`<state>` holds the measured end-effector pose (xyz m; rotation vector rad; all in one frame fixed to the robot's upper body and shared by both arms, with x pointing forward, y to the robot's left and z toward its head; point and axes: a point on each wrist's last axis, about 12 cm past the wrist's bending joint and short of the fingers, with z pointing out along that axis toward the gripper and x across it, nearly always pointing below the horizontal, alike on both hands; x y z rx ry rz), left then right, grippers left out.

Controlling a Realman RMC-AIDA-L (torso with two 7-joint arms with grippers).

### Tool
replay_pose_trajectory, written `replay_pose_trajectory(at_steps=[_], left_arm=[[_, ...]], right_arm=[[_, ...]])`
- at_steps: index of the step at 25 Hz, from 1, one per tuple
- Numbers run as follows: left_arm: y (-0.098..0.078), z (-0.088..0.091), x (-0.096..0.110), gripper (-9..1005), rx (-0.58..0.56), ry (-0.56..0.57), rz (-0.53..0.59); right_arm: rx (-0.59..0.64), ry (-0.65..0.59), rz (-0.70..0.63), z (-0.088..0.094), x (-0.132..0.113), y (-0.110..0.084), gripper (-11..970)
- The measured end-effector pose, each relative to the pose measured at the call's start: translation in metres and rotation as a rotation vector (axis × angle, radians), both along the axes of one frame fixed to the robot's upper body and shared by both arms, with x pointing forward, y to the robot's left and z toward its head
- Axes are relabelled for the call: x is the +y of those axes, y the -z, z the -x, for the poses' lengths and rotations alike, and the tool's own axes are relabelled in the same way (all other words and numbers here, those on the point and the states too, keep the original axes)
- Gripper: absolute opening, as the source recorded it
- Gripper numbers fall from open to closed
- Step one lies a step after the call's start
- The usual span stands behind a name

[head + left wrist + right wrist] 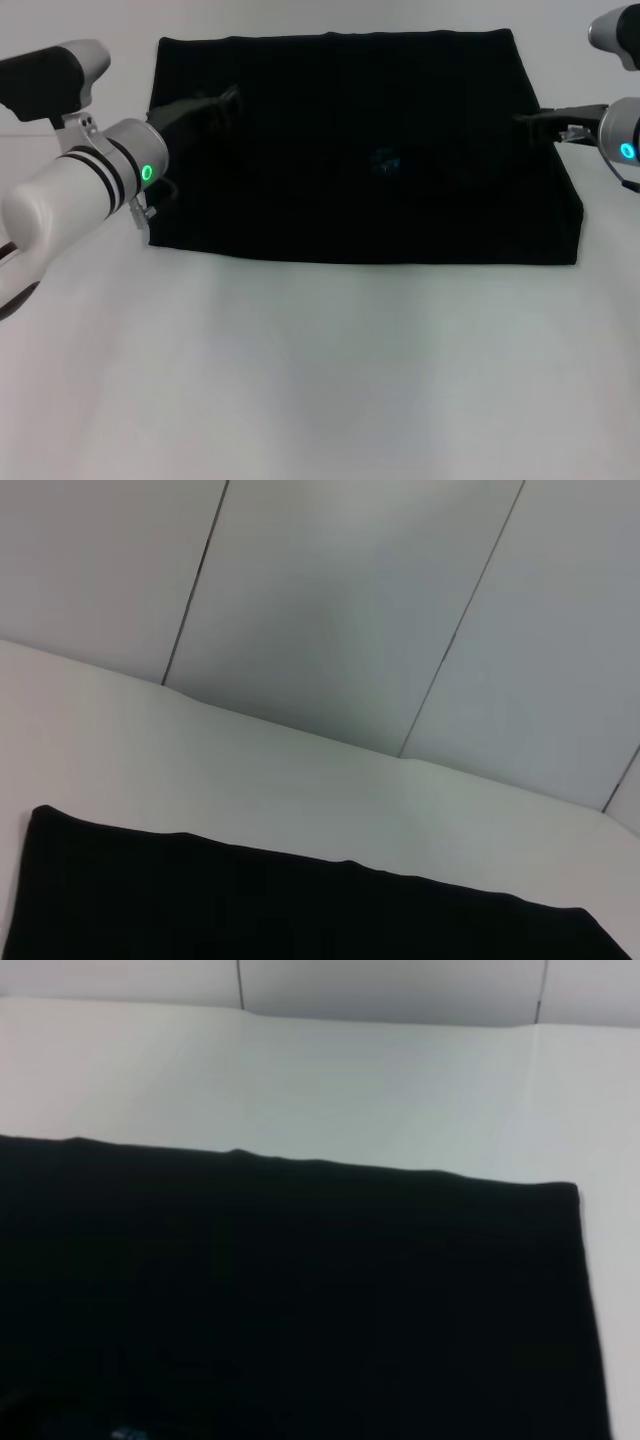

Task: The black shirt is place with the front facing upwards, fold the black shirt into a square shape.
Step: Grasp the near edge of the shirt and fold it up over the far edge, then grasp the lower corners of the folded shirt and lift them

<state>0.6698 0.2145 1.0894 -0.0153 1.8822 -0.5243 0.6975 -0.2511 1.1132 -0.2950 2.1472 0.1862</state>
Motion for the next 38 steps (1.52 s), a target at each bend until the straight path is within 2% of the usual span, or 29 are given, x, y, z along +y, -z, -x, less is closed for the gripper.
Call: replay_pose_trajectory(at_steps=[4,8,11,14,16,19,24,30,33,38], left_arm=[[-0.002,0.0,0.01,476,0.001,-0.018,0.035],[-0.004,0.009,0.033,641,-0.002,0.014,0.161],[-0.011,0.025,0.051,691,-0.045,0.108,0.263],[-0.015,0.04,0.062,741,-0.089,0.173,0.301],[-0.013,0.048,0.067,774,-0.097,0.204,0.294],[-0.009,0.058,0.076,824,-0.08,0.242,0.232],[0.003,0.071,0.089,830,-0.011,0.31,0.065],[0.022,0.076,0.103,831,0.087,0.273,-0.1],[0.03,0.072,0.099,828,0.132,0.253,-0.178],[0.039,0.064,0.08,829,0.171,0.27,-0.272]], right_arm=[[-0.018,0.006,-0.012,-0.001,-0.002,-0.005,385],[-0.013,0.003,-0.074,0.0,-0.011,-0.014,508],[-0.006,0.001,-0.15,0.004,-0.024,-0.022,602],[0.0,-0.002,-0.238,0.012,-0.041,-0.03,698],[0.017,-0.01,-0.292,0.018,-0.051,-0.032,696],[0.061,-0.05,-0.347,0.03,-0.064,-0.032,694],[0.141,-0.158,-0.388,0.048,-0.068,-0.029,693],[0.157,-0.165,-0.426,0.055,-0.067,-0.023,691],[0.15,-0.153,-0.438,0.055,-0.067,-0.022,690],[0.143,-0.141,-0.441,0.052,-0.065,-0.022,689]])
